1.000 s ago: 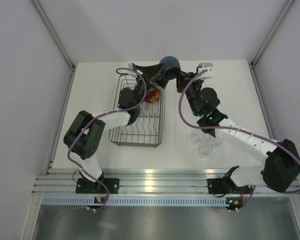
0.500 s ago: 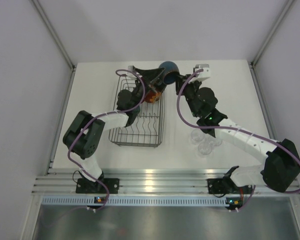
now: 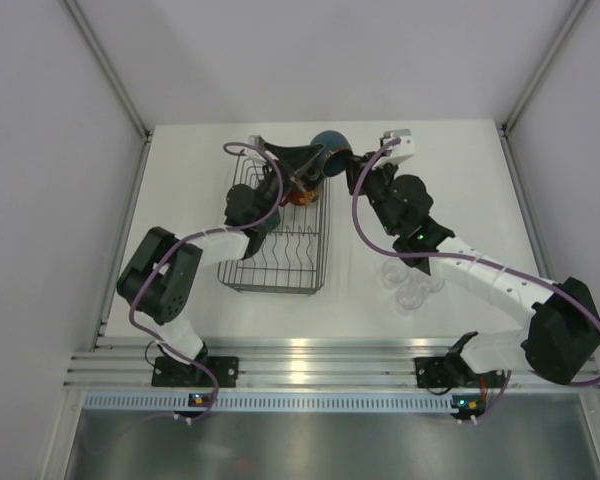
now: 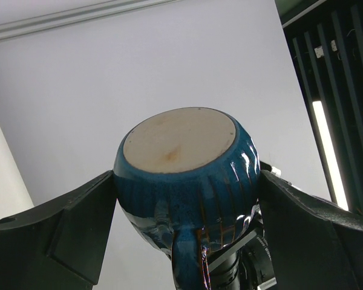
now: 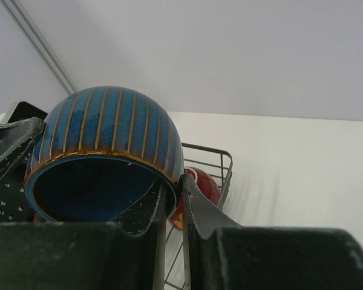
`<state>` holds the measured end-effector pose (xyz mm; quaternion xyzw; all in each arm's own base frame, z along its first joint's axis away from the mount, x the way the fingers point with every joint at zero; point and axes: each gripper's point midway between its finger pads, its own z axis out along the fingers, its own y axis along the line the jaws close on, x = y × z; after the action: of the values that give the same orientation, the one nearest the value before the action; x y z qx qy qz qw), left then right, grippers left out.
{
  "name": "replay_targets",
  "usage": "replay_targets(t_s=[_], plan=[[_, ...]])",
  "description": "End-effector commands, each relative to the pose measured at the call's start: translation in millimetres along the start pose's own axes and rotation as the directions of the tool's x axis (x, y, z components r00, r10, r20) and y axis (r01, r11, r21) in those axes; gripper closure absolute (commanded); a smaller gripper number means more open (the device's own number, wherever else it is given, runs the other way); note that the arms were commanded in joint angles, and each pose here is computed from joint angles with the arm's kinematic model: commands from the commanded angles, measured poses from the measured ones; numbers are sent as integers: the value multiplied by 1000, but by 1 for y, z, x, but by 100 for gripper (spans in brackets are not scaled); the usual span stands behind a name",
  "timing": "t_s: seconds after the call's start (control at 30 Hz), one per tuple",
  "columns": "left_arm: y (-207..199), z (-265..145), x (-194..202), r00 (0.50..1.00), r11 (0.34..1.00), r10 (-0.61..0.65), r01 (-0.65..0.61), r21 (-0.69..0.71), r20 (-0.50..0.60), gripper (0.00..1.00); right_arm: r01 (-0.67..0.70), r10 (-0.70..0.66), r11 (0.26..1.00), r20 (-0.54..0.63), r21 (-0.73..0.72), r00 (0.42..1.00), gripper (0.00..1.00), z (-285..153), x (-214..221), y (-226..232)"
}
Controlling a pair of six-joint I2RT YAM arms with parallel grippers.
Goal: Load the cups into the dish rack
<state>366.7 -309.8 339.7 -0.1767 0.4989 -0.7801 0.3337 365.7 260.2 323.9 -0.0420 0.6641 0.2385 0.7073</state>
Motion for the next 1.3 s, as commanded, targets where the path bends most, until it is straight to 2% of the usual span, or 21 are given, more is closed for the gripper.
replay_targets(t_s=[0.0,0.13,0.43,0.77,0.9,1.1,1.27], plan=[[-35,-8,-3,995,989,99,-101,107,28,100,-17,17,981,-2,-194,1000,90,-8,-5,44],[-32,-16,-15,990,988,121,-127,87,76,100,-17,17,981,-2,-195,1000,88,-7,-4,44],[-34,-24,-30,980,988,115,-130,82,163,100,-34,30,976,-19,-217,999,73,-5,4,48],[-28,-26,-45,969,988,129,-145,61,212,100,-35,30,974,-24,-222,999,71,-7,7,48],[-33,-30,-60,950,975,200,-218,53,239,100,-37,30,974,-32,-221,999,71,-13,10,45],[-14,-48,-73,925,958,283,-285,-31,253,100,-27,22,981,-29,-193,999,71,-24,11,34],[2,-52,-72,898,923,385,-372,-102,211,100,-23,16,983,-42,-180,999,71,-29,15,28]])
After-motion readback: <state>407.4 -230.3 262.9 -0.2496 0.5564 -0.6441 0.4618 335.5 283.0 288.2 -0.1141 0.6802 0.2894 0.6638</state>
